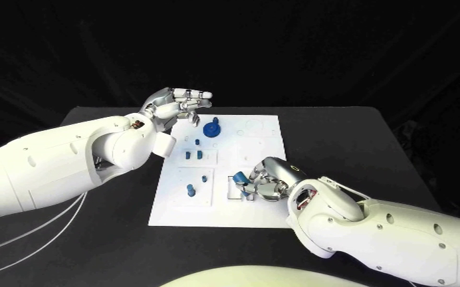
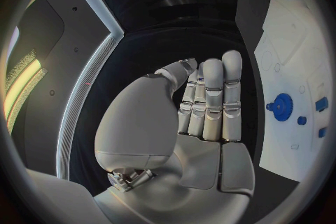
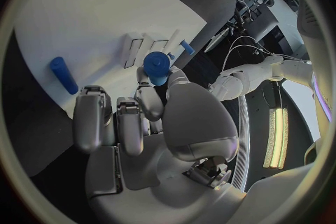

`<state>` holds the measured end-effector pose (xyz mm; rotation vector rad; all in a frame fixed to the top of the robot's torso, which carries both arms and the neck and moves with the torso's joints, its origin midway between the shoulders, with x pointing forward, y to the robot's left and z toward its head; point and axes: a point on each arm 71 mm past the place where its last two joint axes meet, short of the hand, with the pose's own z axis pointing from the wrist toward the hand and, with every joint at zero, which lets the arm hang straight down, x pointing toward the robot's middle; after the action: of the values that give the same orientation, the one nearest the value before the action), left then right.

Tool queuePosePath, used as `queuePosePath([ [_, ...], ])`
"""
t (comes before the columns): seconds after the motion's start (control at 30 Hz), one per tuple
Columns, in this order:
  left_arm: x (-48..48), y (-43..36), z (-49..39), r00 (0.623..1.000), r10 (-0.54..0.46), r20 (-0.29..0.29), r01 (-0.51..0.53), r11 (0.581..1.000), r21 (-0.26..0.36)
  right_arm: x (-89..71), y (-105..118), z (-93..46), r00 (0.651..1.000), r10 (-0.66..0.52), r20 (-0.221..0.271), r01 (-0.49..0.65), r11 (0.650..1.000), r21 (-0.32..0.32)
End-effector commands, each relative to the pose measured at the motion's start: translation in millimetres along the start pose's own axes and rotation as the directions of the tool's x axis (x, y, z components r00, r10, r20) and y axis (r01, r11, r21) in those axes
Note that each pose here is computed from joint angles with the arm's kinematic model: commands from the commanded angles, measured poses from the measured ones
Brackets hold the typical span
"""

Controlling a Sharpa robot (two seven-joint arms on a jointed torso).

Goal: Assemble the parts on the task board

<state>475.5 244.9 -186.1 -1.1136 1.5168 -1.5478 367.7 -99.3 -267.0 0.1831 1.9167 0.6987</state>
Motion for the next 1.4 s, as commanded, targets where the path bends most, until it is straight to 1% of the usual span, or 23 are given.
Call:
queuePosePath([
  [0.03, 3.6, -0.7, 0.4, 1.000, -0.012, -0.022, 0.012, 1.000, 0.005, 6.3, 0.2, 3.7, 0.998, -0.003, -0.067, 0.004, 1.000, 0.018],
  [0.33, 4.1, -0.6, 0.4, 1.000, -0.013, -0.024, 0.013, 1.000, 0.004, 12.7, 1.9, 11.8, 0.994, -0.026, -0.107, 0.030, 0.999, 0.039],
  [0.67, 3.7, -0.6, 0.3, 1.000, -0.012, -0.023, 0.012, 1.000, 0.002, 14.9, 1.3, 17.0, 0.992, -0.053, -0.118, 0.059, 0.997, 0.048],
  [1.07, 3.2, -0.5, 0.4, 1.000, -0.012, -0.022, 0.012, 1.000, 0.002, 11.5, 4.8, 15.7, 0.996, -0.063, -0.067, 0.065, 0.998, 0.023],
  [1.27, 2.9, -0.4, 0.4, 1.000, -0.011, -0.021, 0.012, 1.000, 0.002, 7.5, 5.5, 8.7, 0.997, -0.062, -0.040, 0.062, 0.998, -0.001],
  [1.4, 2.3, -0.4, 0.2, 1.000, -0.011, -0.020, 0.011, 1.000, 0.002, 3.3, 5.7, 1.5, 0.998, -0.059, -0.019, 0.058, 0.998, -0.029],
])
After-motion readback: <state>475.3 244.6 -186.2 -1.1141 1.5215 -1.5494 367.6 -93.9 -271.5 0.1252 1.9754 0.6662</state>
